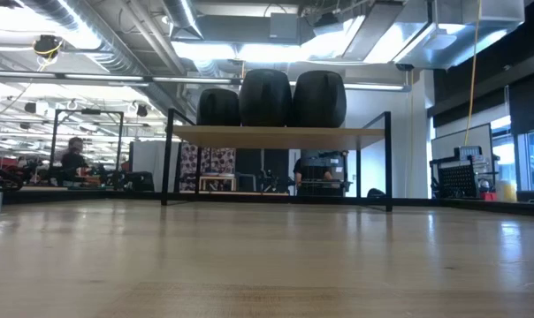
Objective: Place coffee mugs
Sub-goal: Put the black mug on the shelf
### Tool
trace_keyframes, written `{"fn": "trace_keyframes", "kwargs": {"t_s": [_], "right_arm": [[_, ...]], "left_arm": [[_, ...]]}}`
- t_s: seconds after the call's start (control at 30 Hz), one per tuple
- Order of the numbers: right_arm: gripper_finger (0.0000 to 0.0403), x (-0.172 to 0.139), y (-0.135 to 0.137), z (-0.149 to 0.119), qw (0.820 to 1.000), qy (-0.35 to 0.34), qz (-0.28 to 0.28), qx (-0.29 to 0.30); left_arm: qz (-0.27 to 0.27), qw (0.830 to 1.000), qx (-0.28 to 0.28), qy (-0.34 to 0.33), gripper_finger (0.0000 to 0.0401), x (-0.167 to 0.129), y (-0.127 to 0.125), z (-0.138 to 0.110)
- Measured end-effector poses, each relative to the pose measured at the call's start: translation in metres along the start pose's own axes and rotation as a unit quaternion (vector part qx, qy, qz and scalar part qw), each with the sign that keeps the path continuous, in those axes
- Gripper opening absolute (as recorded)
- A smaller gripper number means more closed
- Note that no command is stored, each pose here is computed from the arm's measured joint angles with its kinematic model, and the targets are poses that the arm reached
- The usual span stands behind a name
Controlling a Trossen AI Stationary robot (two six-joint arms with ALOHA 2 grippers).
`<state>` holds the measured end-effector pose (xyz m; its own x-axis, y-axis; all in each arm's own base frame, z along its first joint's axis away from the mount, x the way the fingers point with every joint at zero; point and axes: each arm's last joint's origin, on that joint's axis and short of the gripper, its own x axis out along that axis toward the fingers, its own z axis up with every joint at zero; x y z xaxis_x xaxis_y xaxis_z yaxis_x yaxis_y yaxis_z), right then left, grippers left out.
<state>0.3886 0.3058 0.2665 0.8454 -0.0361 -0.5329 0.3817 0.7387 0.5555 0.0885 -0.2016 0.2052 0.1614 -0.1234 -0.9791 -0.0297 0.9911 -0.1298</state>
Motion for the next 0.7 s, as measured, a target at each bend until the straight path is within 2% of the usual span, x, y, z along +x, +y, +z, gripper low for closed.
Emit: {"fn": "trace_keyframes", "kwargs": {"t_s": [0.2,0.47,0.7], "right_arm": [[0.0202,0.000,0.000,0.000,1.000,0.000,0.000,0.001],[0.0202,0.000,0.000,0.000,1.000,-0.005,-0.002,0.001],[0.0202,0.000,0.000,0.000,1.000,-0.009,-0.004,0.001]], "left_arm": [[0.013,1.000,0.018,-0.010,0.0109,0.007,0.005,-0.001],[0.005,0.999,0.045,-0.016,0.0016,0.005,0.004,0.001],[0.006,0.999,0.041,-0.025,0.0017,0.001,0.002,0.009]]}}
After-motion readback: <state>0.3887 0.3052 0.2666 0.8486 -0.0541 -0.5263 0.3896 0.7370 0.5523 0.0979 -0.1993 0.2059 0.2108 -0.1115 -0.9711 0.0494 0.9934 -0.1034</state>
